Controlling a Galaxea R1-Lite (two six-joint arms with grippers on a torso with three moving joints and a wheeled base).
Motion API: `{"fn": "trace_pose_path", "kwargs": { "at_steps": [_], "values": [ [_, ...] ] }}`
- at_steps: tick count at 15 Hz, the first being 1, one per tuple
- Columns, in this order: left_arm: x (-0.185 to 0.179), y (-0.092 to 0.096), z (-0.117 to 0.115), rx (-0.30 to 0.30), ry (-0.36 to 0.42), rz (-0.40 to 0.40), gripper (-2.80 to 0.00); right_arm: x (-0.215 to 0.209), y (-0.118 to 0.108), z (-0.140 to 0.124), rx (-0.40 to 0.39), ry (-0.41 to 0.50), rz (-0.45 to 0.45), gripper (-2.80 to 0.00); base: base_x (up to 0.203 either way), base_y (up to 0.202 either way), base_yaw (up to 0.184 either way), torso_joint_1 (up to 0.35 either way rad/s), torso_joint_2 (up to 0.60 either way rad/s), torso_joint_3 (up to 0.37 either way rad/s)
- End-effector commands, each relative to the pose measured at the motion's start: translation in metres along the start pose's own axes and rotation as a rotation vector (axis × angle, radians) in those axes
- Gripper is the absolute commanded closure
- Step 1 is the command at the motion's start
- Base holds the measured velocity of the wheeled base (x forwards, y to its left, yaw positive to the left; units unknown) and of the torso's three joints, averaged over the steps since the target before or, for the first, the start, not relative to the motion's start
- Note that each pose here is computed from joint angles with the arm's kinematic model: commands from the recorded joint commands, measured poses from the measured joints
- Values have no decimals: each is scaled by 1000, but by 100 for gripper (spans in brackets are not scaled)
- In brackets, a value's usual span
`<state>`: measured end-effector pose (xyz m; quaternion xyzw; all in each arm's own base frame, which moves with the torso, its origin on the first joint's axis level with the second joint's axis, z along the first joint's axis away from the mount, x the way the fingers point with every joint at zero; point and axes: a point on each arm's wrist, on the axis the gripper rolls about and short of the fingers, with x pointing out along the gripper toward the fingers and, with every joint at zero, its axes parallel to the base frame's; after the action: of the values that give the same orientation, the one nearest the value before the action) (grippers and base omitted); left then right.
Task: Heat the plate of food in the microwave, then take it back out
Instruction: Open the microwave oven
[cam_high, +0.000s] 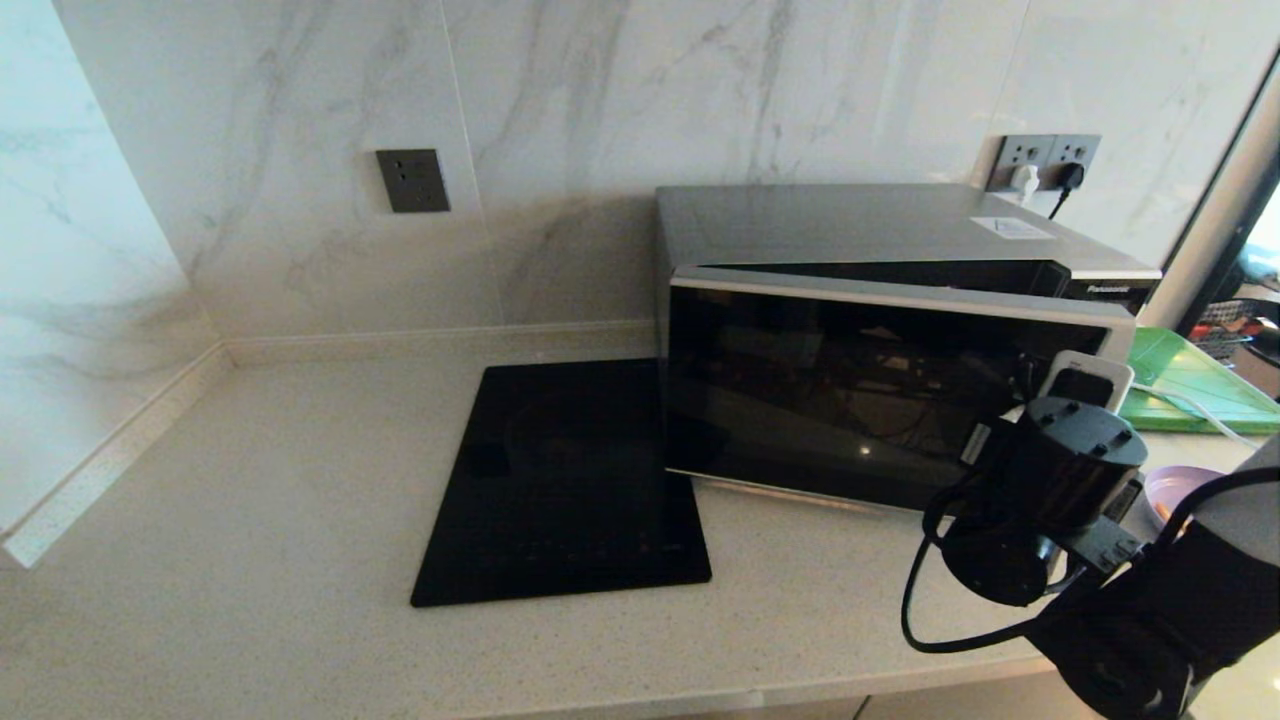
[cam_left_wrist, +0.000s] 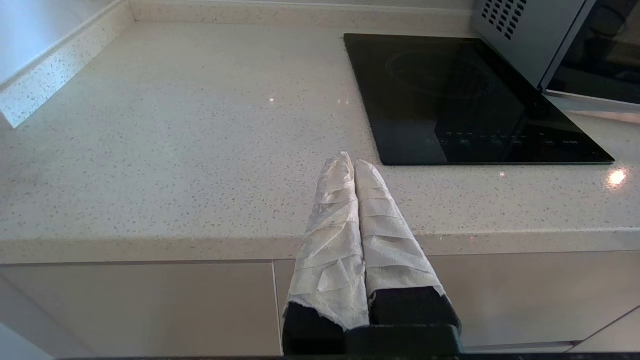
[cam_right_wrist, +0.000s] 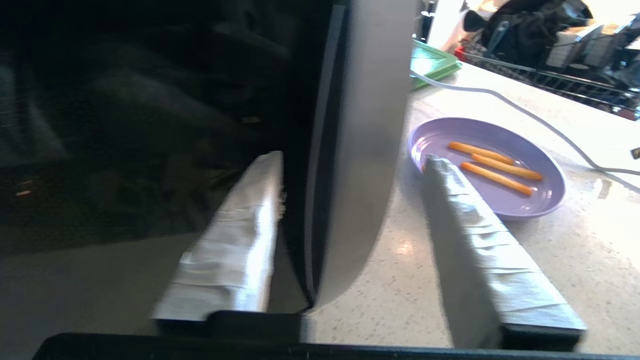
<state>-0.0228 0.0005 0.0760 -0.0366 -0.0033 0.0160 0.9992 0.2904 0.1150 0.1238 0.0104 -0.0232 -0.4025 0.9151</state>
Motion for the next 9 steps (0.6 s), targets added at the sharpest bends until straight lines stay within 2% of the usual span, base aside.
{"fn": "trace_pose_path", "kwargs": {
  "at_steps": [1, 5, 9],
  "values": [
    [0, 0, 0, 0, 1, 2, 0, -1, 0, 1, 5, -1, -10, -280, 0, 0, 0, 0, 0, 0],
    [0, 0, 0, 0, 1, 2, 0, -13, 3, 4, 15, -2, 32, -280, 0, 0, 0, 0, 0, 0],
    [0, 0, 0, 0, 1, 2, 0, -41, 9, 3, 8, 5, 124, -280, 0, 0, 0, 0, 0, 0]
  ]
}}
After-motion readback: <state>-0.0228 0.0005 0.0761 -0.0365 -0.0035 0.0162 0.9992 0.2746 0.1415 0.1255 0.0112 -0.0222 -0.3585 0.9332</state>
